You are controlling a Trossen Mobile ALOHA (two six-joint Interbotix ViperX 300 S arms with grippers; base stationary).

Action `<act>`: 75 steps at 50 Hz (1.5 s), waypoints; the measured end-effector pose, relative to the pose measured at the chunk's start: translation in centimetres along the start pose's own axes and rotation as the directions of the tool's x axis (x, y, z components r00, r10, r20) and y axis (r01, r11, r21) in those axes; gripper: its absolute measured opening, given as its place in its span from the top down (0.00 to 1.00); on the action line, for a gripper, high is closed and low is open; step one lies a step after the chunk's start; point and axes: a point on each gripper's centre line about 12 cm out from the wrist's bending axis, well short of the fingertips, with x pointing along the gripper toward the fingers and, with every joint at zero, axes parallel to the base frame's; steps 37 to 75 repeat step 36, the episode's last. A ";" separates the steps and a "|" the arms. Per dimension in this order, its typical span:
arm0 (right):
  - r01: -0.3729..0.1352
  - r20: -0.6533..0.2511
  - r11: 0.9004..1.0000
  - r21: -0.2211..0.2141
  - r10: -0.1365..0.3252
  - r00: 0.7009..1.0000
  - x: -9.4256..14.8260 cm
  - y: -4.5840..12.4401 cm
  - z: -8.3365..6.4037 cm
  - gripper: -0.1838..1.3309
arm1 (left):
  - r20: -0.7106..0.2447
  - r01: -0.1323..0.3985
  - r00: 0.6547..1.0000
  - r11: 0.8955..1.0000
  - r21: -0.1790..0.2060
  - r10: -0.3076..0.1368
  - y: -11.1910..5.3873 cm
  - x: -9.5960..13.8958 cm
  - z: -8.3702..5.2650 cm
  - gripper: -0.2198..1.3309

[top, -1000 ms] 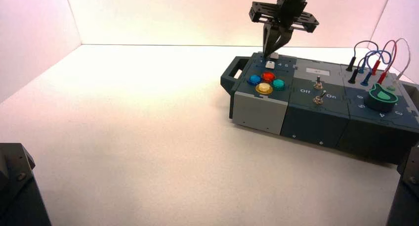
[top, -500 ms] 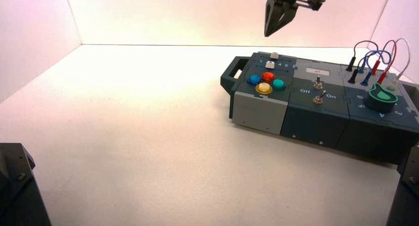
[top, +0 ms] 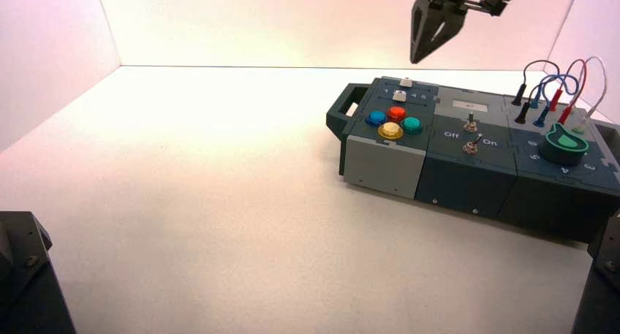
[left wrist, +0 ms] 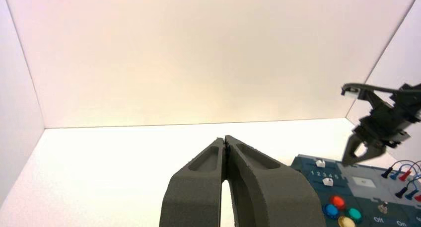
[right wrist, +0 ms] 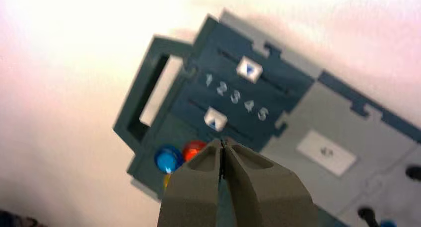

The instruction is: Move the top slider to position 3.

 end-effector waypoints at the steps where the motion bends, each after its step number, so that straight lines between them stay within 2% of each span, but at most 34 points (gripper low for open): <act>1: 0.005 -0.003 1.000 -0.005 -0.005 1.000 0.0 -0.1 -0.2 0.97 | 0.002 0.000 1.000 1.000 0.000 0.000 0.0 0.0 0.0 0.96; 21: 0.073 -0.034 0.996 -0.060 -0.075 0.997 0.4 -1.2 -1.7 0.97 | 0.010 0.003 1.000 1.000 0.003 -0.003 -0.1 -0.2 0.1 0.96; 32: 0.093 -0.036 0.993 -0.077 -0.096 0.995 0.5 -1.6 -2.4 0.97 | 0.000 0.000 1.000 1.000 0.002 0.000 0.0 -0.1 0.0 0.96; 75: 0.093 -0.036 0.993 -0.078 -0.096 0.995 0.5 -1.6 -2.7 0.97 | -0.005 -0.001 1.000 1.000 0.003 0.001 0.0 0.0 -0.1 0.96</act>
